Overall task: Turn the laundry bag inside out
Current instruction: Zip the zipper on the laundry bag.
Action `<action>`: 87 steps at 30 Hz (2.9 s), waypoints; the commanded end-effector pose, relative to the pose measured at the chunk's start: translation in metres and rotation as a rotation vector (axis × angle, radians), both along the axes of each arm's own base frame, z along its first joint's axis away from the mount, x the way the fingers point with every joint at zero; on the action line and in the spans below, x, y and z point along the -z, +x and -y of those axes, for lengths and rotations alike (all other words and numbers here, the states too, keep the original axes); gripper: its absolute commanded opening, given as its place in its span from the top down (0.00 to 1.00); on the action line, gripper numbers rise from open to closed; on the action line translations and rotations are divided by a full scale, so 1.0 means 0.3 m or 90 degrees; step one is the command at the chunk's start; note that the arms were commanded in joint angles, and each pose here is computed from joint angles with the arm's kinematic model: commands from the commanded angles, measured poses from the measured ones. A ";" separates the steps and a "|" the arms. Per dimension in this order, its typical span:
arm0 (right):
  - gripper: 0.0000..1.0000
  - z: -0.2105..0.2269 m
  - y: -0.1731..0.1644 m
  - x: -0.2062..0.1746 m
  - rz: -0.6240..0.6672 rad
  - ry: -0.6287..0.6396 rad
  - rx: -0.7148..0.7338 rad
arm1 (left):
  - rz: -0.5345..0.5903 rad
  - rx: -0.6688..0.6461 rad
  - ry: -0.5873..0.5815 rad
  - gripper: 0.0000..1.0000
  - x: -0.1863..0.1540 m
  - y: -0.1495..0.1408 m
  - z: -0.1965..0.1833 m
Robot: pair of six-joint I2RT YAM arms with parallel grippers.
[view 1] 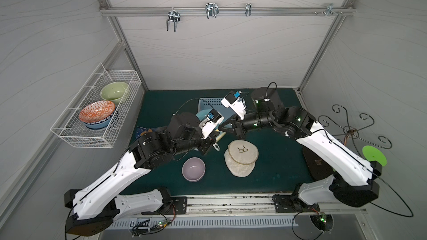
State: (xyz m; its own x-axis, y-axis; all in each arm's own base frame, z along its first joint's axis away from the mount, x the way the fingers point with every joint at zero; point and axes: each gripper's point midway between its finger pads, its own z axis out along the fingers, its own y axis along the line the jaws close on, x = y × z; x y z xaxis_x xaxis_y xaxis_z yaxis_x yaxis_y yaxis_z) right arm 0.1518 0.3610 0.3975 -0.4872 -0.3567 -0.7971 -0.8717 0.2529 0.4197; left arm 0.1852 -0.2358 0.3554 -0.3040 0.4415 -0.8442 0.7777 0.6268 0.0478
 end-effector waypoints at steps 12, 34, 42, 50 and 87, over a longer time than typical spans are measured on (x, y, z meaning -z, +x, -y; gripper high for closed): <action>1.00 0.180 0.085 0.112 -0.078 0.133 0.090 | 0.083 -0.081 -0.235 1.00 -0.374 -0.015 -0.129; 1.00 0.198 0.062 0.181 -0.087 0.130 0.075 | -0.024 0.002 -0.304 1.00 -0.431 -0.034 -0.055; 1.00 0.148 0.018 0.049 -0.097 0.064 -0.031 | -0.055 -0.050 -0.306 1.00 -0.327 -0.006 -0.072; 1.00 0.200 0.057 0.360 -0.041 -0.174 0.085 | -0.054 -0.147 -0.332 1.00 -0.469 0.021 -0.157; 0.25 0.312 0.048 0.089 0.106 0.089 0.114 | -0.178 -0.143 -0.406 1.00 -0.369 0.074 -0.176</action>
State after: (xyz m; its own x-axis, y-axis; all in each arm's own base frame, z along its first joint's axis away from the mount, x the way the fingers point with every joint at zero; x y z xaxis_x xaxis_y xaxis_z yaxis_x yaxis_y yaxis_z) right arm 0.1594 0.2726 0.3624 -0.4758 -0.1441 -0.8677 -0.8513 0.3234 0.4131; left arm 0.2237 -0.1715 0.4376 -0.5821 -0.2206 -0.7826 0.4623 0.7019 -0.5418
